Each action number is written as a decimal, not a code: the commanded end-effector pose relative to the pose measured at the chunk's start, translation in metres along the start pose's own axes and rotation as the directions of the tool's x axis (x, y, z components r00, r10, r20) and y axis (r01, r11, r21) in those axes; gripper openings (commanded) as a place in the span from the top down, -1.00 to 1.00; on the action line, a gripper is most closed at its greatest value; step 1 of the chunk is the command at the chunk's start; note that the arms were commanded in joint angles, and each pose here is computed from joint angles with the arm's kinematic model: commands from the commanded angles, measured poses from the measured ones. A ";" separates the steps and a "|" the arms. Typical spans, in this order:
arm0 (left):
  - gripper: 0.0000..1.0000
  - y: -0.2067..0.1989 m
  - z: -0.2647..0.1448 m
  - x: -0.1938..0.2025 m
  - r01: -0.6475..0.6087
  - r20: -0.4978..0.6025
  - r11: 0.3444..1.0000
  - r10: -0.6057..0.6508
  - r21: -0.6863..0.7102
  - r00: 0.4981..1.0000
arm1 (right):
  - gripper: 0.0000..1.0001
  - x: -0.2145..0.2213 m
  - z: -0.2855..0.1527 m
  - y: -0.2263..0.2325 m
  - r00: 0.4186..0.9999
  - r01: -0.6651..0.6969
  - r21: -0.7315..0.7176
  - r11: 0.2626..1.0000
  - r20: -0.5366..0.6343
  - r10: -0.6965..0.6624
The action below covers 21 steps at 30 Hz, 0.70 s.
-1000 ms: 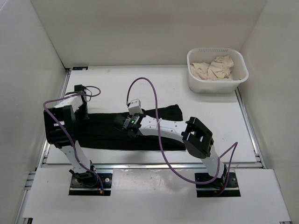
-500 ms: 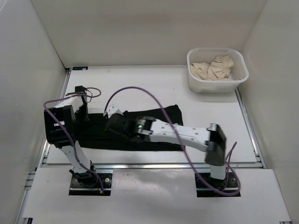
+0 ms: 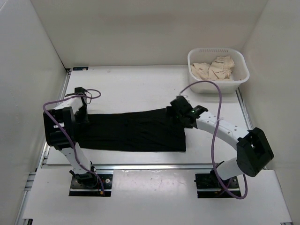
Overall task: Fold and stack the trousers
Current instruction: Fold the trousers
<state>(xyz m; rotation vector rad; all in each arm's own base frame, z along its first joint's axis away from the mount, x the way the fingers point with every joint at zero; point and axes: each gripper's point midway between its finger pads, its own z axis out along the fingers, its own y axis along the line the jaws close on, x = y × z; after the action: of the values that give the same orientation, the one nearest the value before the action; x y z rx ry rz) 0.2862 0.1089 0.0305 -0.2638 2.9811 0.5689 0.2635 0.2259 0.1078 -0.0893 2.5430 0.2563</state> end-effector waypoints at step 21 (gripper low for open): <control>-0.37 0.037 -0.036 -0.011 0.121 0.069 0.992 -0.123 0.025 0.990 | 1.00 0.020 -0.004 -0.120 0.909 -0.415 -0.001 0.910 -0.052 0.414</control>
<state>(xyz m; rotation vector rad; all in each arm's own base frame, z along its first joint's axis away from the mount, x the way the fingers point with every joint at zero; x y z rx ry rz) 0.2802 0.1337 0.0560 -0.4085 2.9430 0.5599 0.2484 0.1592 0.0334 0.4094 2.6955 0.6194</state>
